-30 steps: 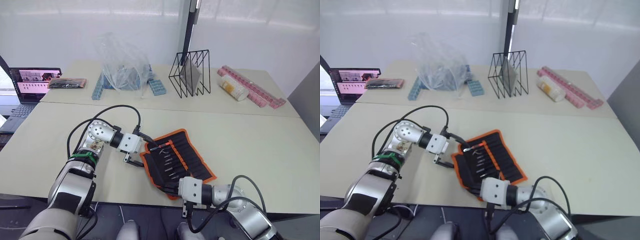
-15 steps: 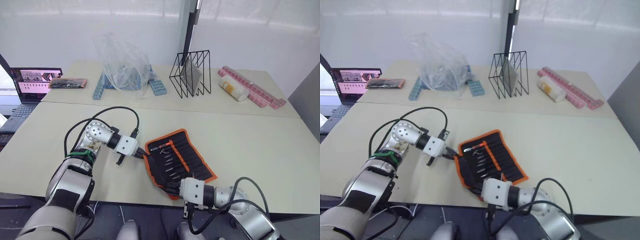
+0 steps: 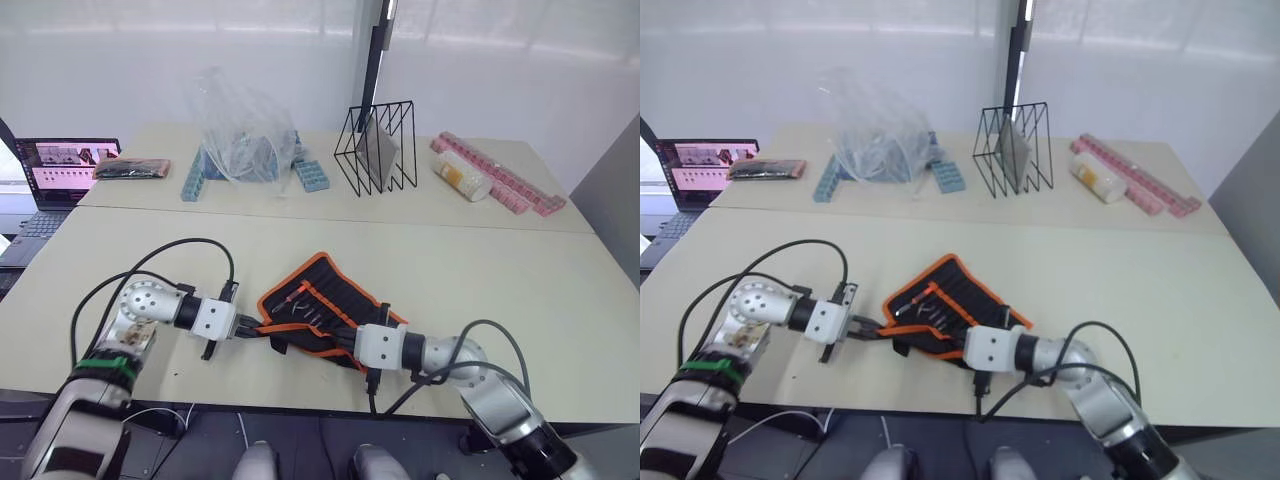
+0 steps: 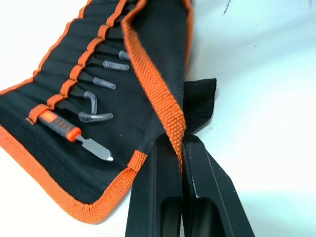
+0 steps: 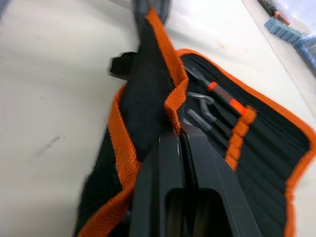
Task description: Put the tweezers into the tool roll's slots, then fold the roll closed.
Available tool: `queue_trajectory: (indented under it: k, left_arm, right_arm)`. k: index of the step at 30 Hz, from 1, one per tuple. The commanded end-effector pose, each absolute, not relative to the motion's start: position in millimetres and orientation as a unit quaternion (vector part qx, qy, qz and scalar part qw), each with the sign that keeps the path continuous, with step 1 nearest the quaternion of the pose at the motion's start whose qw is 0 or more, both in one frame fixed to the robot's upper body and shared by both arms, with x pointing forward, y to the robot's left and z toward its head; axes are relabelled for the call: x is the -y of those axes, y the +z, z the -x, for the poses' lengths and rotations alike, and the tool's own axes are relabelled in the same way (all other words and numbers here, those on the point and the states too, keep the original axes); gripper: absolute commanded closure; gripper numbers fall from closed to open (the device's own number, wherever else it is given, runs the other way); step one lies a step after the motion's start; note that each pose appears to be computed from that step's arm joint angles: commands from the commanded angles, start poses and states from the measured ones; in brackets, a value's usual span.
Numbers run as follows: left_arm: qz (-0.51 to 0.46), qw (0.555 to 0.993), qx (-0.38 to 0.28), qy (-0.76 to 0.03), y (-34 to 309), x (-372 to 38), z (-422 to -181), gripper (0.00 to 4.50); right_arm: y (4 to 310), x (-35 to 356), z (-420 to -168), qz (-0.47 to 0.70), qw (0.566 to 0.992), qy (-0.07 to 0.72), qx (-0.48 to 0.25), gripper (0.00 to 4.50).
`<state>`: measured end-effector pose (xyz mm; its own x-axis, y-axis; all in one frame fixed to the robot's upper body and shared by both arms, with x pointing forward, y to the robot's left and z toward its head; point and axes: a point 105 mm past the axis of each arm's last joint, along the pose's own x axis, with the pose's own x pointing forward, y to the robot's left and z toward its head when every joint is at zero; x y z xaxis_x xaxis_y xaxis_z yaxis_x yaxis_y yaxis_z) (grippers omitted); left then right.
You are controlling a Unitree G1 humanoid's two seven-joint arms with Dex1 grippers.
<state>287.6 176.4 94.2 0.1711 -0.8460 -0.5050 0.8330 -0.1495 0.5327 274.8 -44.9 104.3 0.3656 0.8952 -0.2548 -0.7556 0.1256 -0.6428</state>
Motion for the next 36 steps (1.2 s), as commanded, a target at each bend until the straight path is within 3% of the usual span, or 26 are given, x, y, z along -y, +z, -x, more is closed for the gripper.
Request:
queue_trajectory:
  k: [1, 9, 17, 20, 28, 36]
  left_arm:
    - [-0.398, 0.695, 0.001, -0.599, 104.6, -178.9, -275.9, 4.46]
    - [-0.342, 0.782, -0.036, -0.52, 98.4, -149.3, -244.5, 4.46]
    - [-0.254, 0.849, -0.064, -0.46, 102.8, -133.3, -248.0, 4.46]
    - [-0.248, 0.846, -0.086, -0.464, 101.7, -142.5, -252.0, 4.46]
    - [-0.226, 0.821, -0.114, -0.512, 105.6, -155.2, -272.0, 4.46]
    - [-0.167, 0.808, -0.166, -0.54, 100.5, -153.4, -283.3, 4.46]
  right_arm:
    - [116.0, 45.8, -288.9, 0.375, 0.74, 0.545, 0.124, 4.5]
    - [124.4, 43.1, -301.4, 0.413, 0.708, 0.549, 0.164, 4.5]
    - [135.7, 41.4, -311.5, 0.442, 0.691, 0.532, 0.21, 4.5]
    - [131.9, 52.9, -309.5, 0.435, 0.697, 0.538, 0.192, 4.5]
    - [107.2, 81.4, -296.5, 0.363, 0.724, 0.584, 0.057, 4.5]
    - [101.1, 91.2, -303.6, 0.31, 0.771, 0.555, -0.021, 4.5]
